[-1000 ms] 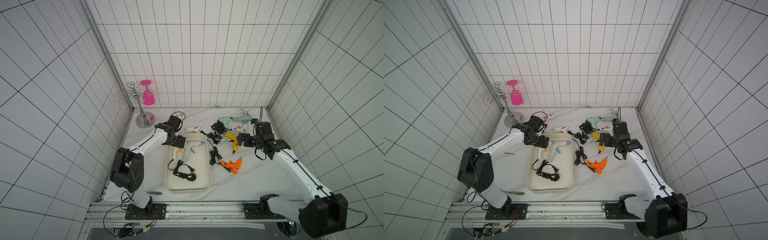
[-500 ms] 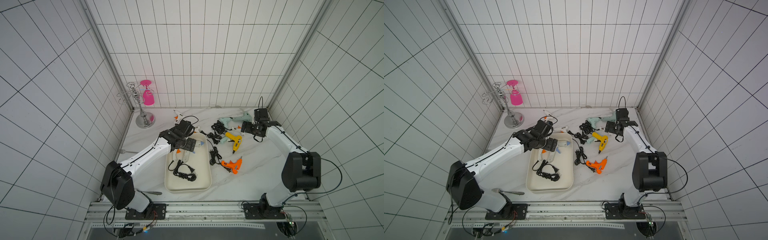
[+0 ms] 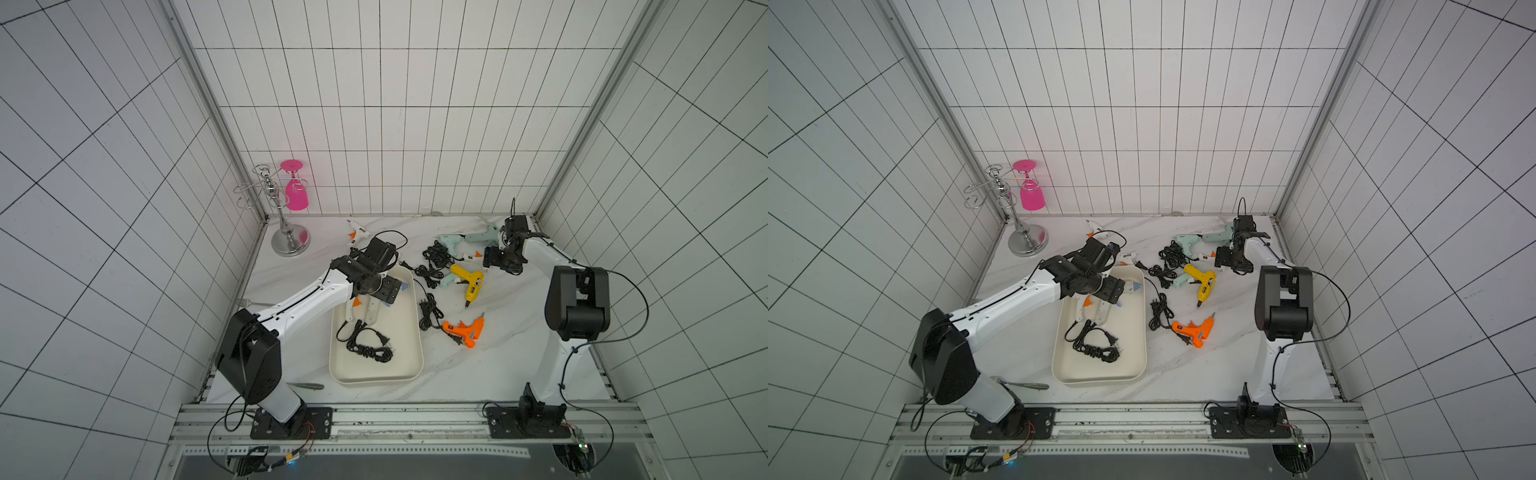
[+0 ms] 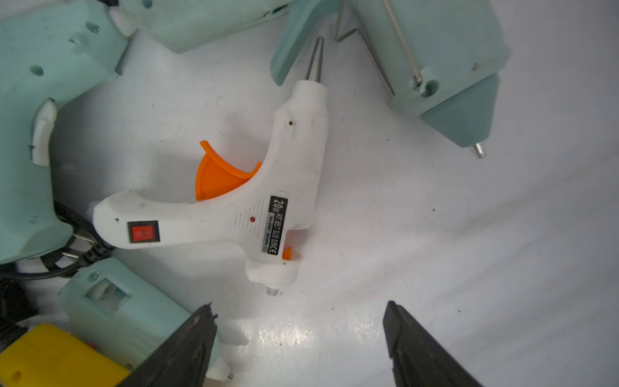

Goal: Put the hot melt glue gun into the storage box
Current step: Pick up the hot melt adhesive gun from the center of the board.

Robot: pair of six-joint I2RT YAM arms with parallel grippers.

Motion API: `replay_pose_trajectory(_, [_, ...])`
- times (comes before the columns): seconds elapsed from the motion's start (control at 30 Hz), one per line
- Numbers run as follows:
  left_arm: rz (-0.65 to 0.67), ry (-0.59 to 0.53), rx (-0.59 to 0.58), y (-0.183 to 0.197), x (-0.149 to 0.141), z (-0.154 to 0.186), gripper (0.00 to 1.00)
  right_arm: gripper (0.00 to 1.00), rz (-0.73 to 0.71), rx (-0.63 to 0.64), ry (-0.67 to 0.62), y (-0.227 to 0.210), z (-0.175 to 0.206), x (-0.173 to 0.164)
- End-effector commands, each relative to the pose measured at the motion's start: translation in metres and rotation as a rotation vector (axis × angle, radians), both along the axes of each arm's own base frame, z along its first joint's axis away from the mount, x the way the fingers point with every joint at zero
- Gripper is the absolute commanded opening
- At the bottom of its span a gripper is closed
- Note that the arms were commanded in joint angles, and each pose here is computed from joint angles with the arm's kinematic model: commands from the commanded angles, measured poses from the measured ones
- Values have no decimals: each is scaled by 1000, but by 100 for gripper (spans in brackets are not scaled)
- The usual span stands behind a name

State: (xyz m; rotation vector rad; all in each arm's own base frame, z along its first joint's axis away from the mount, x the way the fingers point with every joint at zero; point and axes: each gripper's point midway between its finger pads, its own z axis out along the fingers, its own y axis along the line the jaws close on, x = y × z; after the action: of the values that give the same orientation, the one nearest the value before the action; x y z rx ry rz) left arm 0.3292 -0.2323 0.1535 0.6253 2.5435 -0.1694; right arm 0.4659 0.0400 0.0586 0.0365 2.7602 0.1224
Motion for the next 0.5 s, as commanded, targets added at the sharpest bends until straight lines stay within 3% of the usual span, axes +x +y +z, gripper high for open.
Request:
replay_pose_trajectory(0.0, [-40,-38,38,-2,13,6,91,80,60,20,55,7,-15,6])
replay_pose_trajectory(0.23, [-50,-51,100,1,23,7,91,71,67,-82,120,-8,-38,16])
replay_pose_trajectory(0.47, [-47,-77,104,3,32,16,91,44,130,-59,134,3,-48,16])
